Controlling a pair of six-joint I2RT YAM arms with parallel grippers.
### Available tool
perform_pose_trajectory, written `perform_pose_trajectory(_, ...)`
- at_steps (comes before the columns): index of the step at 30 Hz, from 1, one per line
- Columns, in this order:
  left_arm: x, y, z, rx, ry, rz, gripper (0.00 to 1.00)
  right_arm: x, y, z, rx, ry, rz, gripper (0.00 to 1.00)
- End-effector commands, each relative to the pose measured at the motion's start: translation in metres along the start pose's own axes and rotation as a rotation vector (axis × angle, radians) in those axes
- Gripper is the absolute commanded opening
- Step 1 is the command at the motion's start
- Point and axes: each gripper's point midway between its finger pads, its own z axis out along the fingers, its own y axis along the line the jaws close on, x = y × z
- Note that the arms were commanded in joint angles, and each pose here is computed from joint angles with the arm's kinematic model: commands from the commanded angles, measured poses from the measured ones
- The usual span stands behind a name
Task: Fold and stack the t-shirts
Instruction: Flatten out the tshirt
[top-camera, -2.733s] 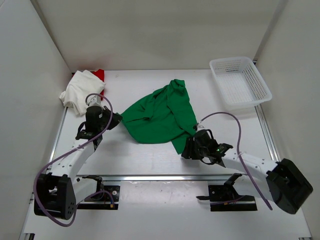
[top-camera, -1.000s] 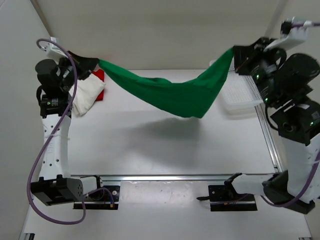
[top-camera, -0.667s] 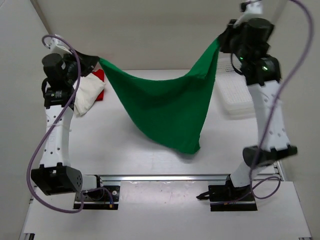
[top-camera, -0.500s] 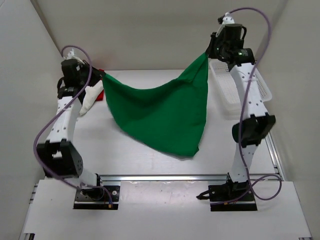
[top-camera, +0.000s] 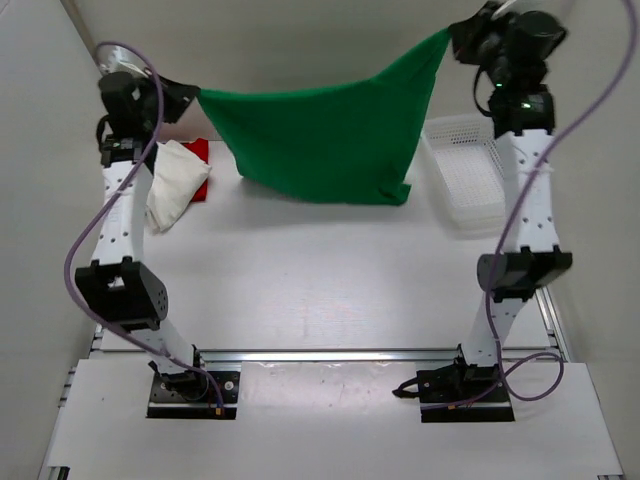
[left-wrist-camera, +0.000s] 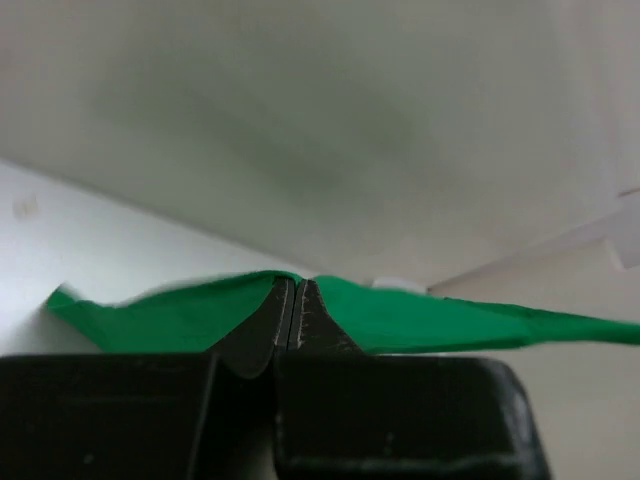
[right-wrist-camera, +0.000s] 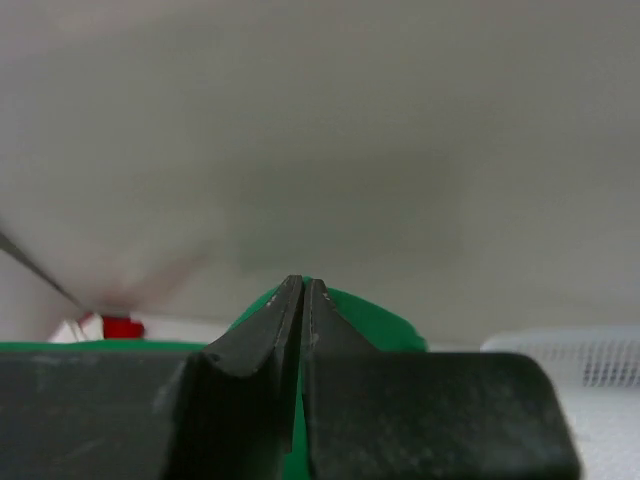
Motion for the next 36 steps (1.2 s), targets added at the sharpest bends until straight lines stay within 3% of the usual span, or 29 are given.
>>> perform_pose_trajectory(1, -0.069, -0.072, -0.064, 0.163, -0.176, 0.043, 0.00, -0.138, 0.056, -0.092, -0.095, -0.347, -0.099, 0.00)
perform_pose_trajectory(5, -0.064, -0.055, -0.067, 0.099, -0.202, 0.068, 0.00, -0.080, 0.036, -0.093, -0.032, -0.165, -0.108, 0.00)
perform_pose_trajectory(7, -0.050, -0.034, -0.064, 0.071, -0.190, 0.055, 0.00, -0.014, 0.016, -0.083, 0.008, -0.018, -0.107, 0.00)
perform_pose_trajectory(8, -0.038, -0.018, -0.064, 0.039, -0.183, 0.046, 0.00, -0.013, 0.013, -0.094, 0.046, -0.035, -0.124, 0.00)
perform_pose_trajectory(10, -0.020, 0.001, -0.077, -0.009, -0.185, 0.056, 0.00, 0.078, -0.006, -0.105, 0.081, 0.119, -0.103, 0.00)
perform_pose_trajectory(11, 0.000, 0.033, -0.075, -0.073, -0.164, 0.056, 0.00, 0.075, 0.001, -0.122, 0.069, 0.081, -0.103, 0.00)
perform_pose_trajectory(14, 0.053, 0.086, -0.097, -0.180, -0.118, 0.050, 0.00, 0.200, -0.028, -0.170, 0.139, 0.289, 0.010, 0.00)
perform_pose_trajectory(15, 0.074, 0.106, -0.105, -0.230, -0.092, 0.052, 0.00, 0.205, -0.028, -0.181, 0.142, 0.281, 0.035, 0.00)
perform_pose_trajectory(17, 0.111, 0.135, -0.118, -0.286, -0.029, 0.051, 0.00, 0.275, -0.039, -0.214, 0.156, 0.413, 0.127, 0.00)
perform_pose_trajectory(20, 0.163, 0.183, -0.142, -0.388, 0.059, 0.011, 0.00, 0.325, -0.048, -0.255, 0.211, 0.532, 0.173, 0.00)
perform_pose_trajectory(23, 0.221, 0.224, -0.169, -0.439, 0.181, -0.124, 0.00, 0.358, -0.035, -0.295, 0.196, 0.627, 0.257, 0.00)
perform_pose_trajectory(26, 0.244, 0.235, -0.182, -0.454, 0.240, -0.133, 0.00, 0.382, -0.013, -0.332, 0.155, 0.714, 0.296, 0.00)
perform_pose_trajectory(30, 0.250, 0.231, -0.198, -0.452, 0.275, -0.097, 0.00, 0.396, 0.016, -0.374, 0.150, 0.789, 0.340, 0.00)
perform_pose_trajectory(36, 0.247, 0.226, -0.211, -0.480, 0.278, 0.020, 0.00, 0.390, 0.035, -0.398, 0.169, 0.757, 0.322, 0.00)
